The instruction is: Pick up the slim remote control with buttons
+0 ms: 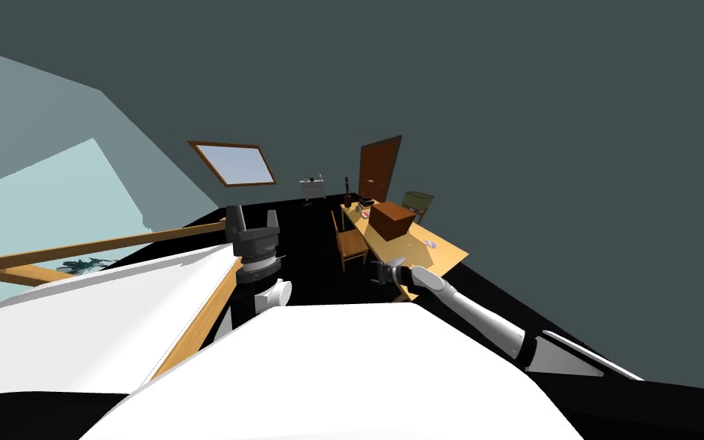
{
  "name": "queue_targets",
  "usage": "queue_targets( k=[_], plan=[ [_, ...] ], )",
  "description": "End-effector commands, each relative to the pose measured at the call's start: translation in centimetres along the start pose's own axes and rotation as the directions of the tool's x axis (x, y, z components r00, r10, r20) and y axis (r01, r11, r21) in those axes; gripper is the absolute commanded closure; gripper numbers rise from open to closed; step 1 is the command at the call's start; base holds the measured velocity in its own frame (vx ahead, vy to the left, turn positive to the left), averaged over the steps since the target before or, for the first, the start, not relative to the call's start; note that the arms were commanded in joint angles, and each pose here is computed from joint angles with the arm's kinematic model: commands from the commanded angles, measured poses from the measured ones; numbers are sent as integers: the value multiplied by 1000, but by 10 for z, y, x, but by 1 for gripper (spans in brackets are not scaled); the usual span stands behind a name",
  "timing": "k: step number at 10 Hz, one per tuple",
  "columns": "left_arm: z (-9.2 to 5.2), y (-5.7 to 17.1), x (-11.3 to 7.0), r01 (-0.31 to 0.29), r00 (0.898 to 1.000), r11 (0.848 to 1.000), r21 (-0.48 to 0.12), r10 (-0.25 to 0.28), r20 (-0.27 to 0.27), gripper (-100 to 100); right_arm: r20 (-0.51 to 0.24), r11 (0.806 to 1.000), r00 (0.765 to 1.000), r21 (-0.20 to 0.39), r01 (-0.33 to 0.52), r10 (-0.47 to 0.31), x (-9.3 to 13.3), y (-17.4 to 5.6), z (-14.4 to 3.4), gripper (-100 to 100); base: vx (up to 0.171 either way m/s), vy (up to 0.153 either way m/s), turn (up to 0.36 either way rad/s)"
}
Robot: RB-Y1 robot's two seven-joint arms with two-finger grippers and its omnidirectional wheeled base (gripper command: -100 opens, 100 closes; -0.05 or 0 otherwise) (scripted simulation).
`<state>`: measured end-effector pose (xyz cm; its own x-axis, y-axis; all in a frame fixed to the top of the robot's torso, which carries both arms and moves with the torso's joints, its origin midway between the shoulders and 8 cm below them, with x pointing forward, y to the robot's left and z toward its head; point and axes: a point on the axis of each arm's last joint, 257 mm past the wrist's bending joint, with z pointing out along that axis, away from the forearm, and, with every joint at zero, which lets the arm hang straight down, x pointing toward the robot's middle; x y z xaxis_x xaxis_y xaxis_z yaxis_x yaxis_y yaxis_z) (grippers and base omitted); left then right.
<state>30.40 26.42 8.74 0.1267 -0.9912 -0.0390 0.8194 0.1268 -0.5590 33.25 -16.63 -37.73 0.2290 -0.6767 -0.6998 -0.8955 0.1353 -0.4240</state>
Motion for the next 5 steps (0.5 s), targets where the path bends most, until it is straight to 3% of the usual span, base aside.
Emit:
queue_targets(
  k=[1,2,3,4,5],
  plan=[
    [0,0,0,0,1000,1000,0,0,0,0,-93,998,995,-47,42,-46,41,17,-13,-100,135,21,86],
    [0,0,0,0,1000,1000,0,0,0,0,-107,998,993,-49,38,-43,47,18,-14,-100,100,6,39],
    [0,0,0,0,1000,1000,0,0,0,0,-182,993,980,-96,66,-83,80,31,-29,-100,109,16,89],
    [0,0,0,0,1000,1000,0,0,0,0,-188,993,979,-97,62,-80,83,32,-30,-100,102,17,39],
    [0,0,0,0,1000,1000,0,0,0,0,-255,987,961,-142,74,-108,114,45,-47,-100,118,15,102]
  ],
)
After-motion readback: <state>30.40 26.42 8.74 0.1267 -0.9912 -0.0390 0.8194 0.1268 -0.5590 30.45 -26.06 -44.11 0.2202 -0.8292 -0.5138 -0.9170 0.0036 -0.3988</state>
